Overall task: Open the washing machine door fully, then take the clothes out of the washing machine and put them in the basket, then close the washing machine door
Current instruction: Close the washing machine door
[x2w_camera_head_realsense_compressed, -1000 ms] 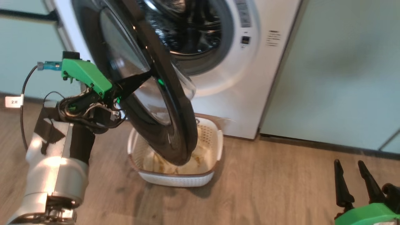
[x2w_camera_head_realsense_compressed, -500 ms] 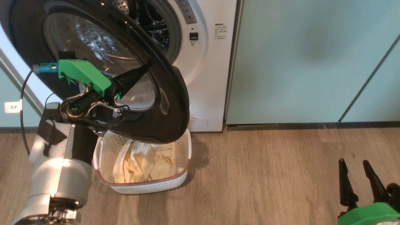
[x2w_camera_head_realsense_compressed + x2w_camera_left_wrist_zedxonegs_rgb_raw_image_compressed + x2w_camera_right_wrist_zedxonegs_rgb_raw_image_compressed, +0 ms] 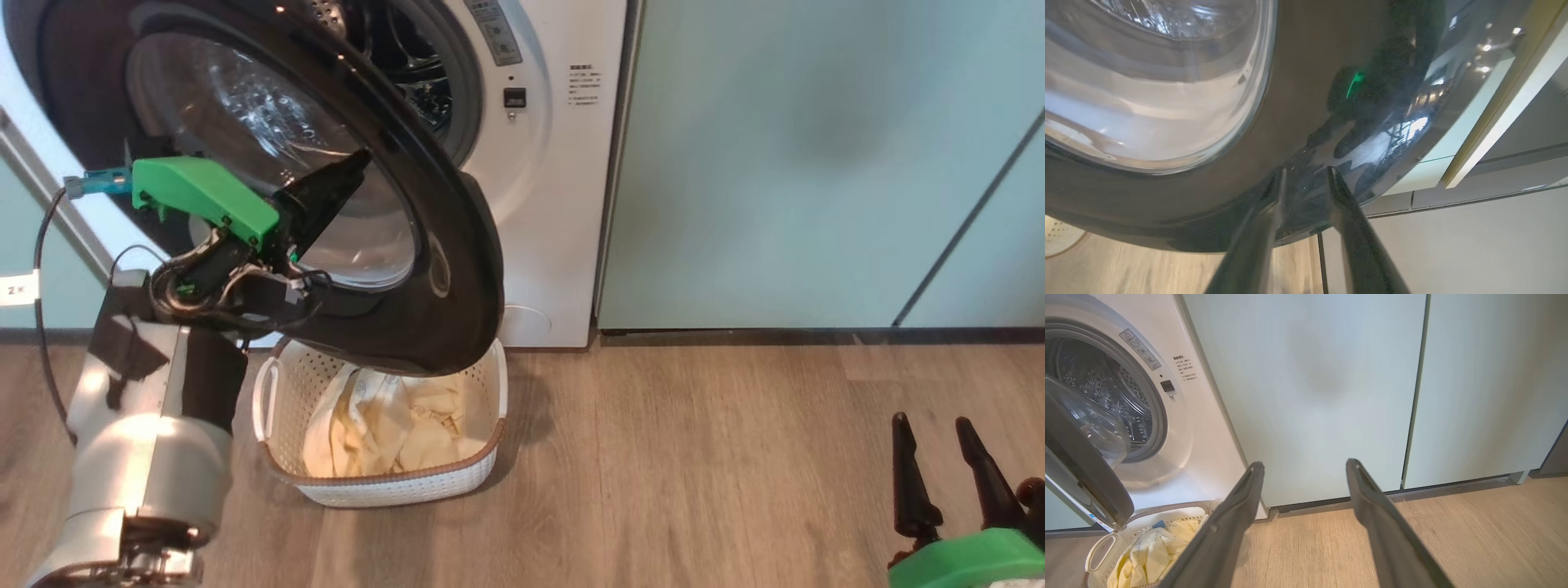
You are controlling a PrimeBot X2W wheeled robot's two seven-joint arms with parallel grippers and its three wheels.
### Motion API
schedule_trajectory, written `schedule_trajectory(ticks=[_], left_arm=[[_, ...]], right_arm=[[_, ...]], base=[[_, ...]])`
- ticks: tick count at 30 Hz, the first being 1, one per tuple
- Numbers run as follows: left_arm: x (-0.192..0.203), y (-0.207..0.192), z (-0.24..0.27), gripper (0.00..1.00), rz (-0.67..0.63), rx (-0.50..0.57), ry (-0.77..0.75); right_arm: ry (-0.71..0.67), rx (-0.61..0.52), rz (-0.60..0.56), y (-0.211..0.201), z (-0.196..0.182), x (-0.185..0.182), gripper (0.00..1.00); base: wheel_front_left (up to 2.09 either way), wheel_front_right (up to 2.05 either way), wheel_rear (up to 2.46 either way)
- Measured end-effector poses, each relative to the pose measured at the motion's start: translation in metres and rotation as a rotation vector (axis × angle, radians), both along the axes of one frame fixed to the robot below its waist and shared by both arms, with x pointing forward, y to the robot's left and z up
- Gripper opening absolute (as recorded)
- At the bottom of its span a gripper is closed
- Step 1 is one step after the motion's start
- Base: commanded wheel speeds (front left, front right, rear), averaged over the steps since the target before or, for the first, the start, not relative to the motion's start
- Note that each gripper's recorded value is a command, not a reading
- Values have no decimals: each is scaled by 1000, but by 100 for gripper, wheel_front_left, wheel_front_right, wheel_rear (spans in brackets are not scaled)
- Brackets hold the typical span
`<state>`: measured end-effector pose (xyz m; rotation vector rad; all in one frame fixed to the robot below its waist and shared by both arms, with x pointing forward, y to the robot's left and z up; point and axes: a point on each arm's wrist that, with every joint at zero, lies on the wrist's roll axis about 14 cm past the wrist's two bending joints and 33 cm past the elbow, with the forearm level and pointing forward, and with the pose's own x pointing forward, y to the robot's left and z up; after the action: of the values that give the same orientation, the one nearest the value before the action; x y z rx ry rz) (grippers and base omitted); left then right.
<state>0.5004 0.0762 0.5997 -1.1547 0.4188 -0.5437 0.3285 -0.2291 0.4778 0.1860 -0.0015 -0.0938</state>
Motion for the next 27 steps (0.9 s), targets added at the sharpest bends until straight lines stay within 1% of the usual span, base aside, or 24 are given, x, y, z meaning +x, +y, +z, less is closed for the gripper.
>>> schedule_trajectory(ticks=[1,2,5,9,12,15,17,19,22,27], left_arm=[[0,4,0,81,13,14,-8],[-1,8,1,100,27,27,-20],[-5,27,-8,100,82,84,-26],[-11,62,-18,100,206,153,-59],[-17,79,-19,100,273,205,-102],[-27,91,-29,100,318,279,-129],[-36,95,-39,100,328,345,-146],[-45,99,-47,100,351,383,-165],[-61,102,-57,100,378,492,-240],[-78,103,-68,100,396,592,-331]], right_arm=[[-2,0,4,1,0,1,100],[-4,0,8,2,1,2,100],[-13,0,19,6,4,4,100],[-21,0,25,7,6,6,100],[-27,0,30,9,8,8,100],[-32,0,33,9,10,9,100],[-36,0,35,10,11,9,100],[-39,1,38,11,12,9,100],[-49,1,32,9,14,8,100],[-43,-6,25,7,13,5,100]], base=[[0,0,0],[0,0,0],[0,0,0],[0,0,0],[0,0,0],[0,0,0],[0,0,0],[0,0,0],[0,0,0],[0,0,0]])
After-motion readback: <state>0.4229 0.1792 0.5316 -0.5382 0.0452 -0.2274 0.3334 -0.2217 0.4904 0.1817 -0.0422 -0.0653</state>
